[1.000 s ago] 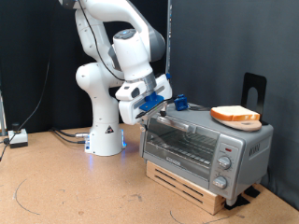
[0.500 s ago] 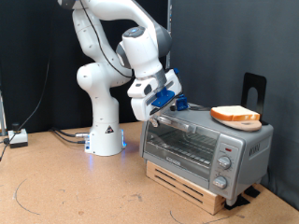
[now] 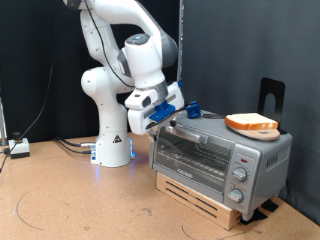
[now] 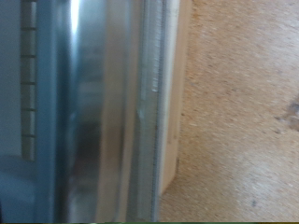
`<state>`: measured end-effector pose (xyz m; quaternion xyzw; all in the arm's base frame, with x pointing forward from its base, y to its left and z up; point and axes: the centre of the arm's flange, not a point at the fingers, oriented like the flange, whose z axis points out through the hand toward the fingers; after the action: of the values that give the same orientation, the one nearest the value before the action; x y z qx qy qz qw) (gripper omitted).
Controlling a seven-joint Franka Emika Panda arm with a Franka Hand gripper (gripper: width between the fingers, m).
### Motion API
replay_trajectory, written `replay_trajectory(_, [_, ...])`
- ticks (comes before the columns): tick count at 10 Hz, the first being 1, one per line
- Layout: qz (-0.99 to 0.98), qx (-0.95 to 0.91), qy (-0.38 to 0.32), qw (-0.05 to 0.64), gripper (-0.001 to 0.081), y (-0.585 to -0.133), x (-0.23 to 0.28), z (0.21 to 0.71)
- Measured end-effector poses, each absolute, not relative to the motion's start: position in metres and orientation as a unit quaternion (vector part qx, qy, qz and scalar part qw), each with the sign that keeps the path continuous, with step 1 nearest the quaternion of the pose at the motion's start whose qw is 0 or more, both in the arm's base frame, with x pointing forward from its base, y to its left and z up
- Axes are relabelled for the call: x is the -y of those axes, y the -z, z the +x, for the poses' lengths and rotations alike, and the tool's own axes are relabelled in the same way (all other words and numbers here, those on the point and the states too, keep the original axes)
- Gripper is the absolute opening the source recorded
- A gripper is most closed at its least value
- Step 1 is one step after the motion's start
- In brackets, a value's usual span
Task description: Make a piece of toast with the oven
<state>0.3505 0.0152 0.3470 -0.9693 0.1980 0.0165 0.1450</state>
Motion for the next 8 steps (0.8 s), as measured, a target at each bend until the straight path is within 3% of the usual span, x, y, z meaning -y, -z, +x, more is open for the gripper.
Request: replay_trajectory(8, [-0.968, -0.227, -0.032, 0.104, 0.0807, -0.318, 0.026, 0.367])
